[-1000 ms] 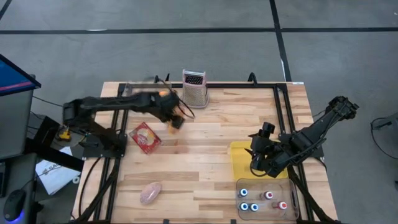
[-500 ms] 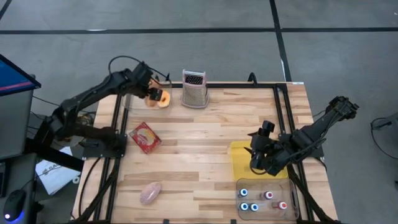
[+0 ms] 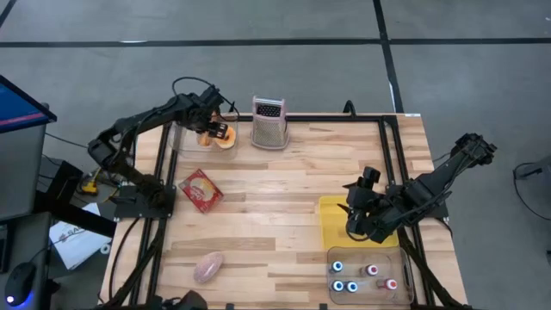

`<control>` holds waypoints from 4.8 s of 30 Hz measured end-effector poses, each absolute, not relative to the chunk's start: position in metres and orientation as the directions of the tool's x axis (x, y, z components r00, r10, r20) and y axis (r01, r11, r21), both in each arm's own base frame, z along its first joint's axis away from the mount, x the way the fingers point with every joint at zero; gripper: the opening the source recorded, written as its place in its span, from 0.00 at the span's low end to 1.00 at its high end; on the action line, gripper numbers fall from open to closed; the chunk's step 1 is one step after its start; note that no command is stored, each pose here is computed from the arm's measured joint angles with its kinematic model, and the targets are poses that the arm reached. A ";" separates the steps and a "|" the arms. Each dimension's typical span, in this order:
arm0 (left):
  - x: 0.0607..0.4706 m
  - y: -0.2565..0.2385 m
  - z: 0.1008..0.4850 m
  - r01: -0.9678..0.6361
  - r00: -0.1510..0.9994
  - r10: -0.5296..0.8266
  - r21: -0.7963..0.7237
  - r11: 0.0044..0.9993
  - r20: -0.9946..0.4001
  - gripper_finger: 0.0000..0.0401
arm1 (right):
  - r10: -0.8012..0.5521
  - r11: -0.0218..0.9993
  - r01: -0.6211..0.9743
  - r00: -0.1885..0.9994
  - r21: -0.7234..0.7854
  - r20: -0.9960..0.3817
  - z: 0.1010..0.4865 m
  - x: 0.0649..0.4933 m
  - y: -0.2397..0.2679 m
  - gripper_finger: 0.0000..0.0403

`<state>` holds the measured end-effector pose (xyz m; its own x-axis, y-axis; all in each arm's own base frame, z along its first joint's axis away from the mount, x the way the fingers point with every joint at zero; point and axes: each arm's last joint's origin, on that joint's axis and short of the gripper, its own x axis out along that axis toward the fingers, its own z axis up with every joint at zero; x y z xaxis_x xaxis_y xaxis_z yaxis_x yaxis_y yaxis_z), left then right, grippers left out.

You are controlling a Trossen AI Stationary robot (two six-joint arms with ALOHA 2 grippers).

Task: Pick & Place Food Item
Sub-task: Put the top bear claw into the top transparent bin, then put the bear claw into the top transparent bin

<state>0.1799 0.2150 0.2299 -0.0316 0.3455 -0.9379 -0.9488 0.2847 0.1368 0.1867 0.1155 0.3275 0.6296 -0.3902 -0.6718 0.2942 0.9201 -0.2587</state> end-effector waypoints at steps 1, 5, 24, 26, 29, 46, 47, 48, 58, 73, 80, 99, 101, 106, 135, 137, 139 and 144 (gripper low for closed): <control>0.179 0.217 0.229 -0.950 -0.041 0.349 0.145 0.278 -0.936 0.56 | -0.389 0.921 0.292 0.630 -0.259 -0.672 0.328 0.187 0.116 0.62; 0.172 0.226 0.227 -0.954 -0.018 0.333 0.116 0.277 -0.943 0.56 | -0.387 0.921 0.296 0.630 -0.252 -0.673 0.327 0.186 0.116 0.62; 0.168 0.228 0.227 -0.933 0.053 0.276 0.051 0.356 -0.960 0.75 | -0.386 0.920 0.310 0.630 -0.238 -0.674 0.327 0.186 0.116 0.62; 0.168 0.229 0.227 -0.933 0.056 0.280 0.050 0.357 -0.958 0.76 | -0.386 0.920 0.310 0.630 -0.238 -0.674 0.327 0.186 0.116 0.62; 0.169 0.229 0.227 -0.933 0.056 0.280 0.050 0.357 -0.958 0.78 | -0.386 0.920 0.310 0.630 -0.238 -0.674 0.327 0.186 0.116 0.62; 0.163 0.216 0.253 -0.912 0.203 0.294 -0.071 0.404 -0.934 0.88 | -0.389 0.919 0.313 0.625 -0.240 -0.676 0.327 0.186 0.116 0.62; 0.162 0.211 0.260 -0.901 0.254 0.284 -0.119 0.418 -0.925 0.88 | -0.389 0.919 0.314 0.625 -0.239 -0.677 0.327 0.186 0.116 0.62; 0.160 0.204 0.267 -0.884 0.303 0.262 -0.168 0.436 -0.916 0.88 | -0.389 0.919 0.314 0.625 -0.239 -0.677 0.327 0.186 0.116 0.62; 0.174 0.098 0.310 -0.561 0.551 -0.110 -0.465 0.684 -0.827 0.82 | -0.396 0.916 0.320 0.629 -0.241 -0.669 0.327 0.186 0.116 0.62; 0.218 -0.047 0.328 -0.343 0.677 -0.194 -0.537 0.771 -0.710 0.82 | -0.389 0.919 0.326 0.643 -0.224 -0.660 0.327 0.184 0.120 0.62; 0.222 -0.083 0.282 -0.600 0.294 -0.300 -0.419 0.681 -0.908 0.95 | -0.385 0.921 0.319 0.649 -0.225 -0.656 0.327 0.183 0.122 0.62; 0.226 -0.155 0.226 -0.781 0.012 -0.281 -0.185 0.596 -0.960 1.00 | -0.375 0.924 0.321 0.658 -0.208 -0.653 0.328 0.184 0.123 0.62; 0.226 -0.162 0.221 -0.790 0.002 -0.259 -0.161 0.592 -0.966 1.00 | -0.374 0.925 0.320 0.659 -0.207 -0.653 0.328 0.184 0.123 0.62; 0.230 -0.177 0.202 -0.791 -0.029 -0.251 -0.132 0.598 -0.967 1.00 | -0.367 0.927 0.315 0.665 -0.201 -0.651 0.328 0.184 0.124 0.62; 0.222 -0.194 0.145 -0.790 -0.067 -0.247 -0.100 0.605 -0.967 0.98 | -0.293 0.950 0.290 0.704 -0.116 -0.647 0.330 0.180 0.138 0.62; 0.222 -0.194 0.145 -0.789 -0.066 -0.249 -0.103 0.606 -0.966 0.95 | -0.293 0.950 0.290 0.704 -0.115 -0.647 0.330 0.180 0.138 0.62; 0.222 -0.194 0.145 -0.788 -0.065 -0.250 -0.104 0.607 -0.966 0.92 | -0.293 0.950 0.290 0.704 -0.115 -0.647 0.330 0.180 0.138 0.62; 0.222 -0.194 0.145 -0.781 -0.061 -0.251 -0.110 0.614 -0.966 0.81 | -0.295 0.950 0.291 0.704 -0.116 -0.646 0.330 0.180 0.137 0.62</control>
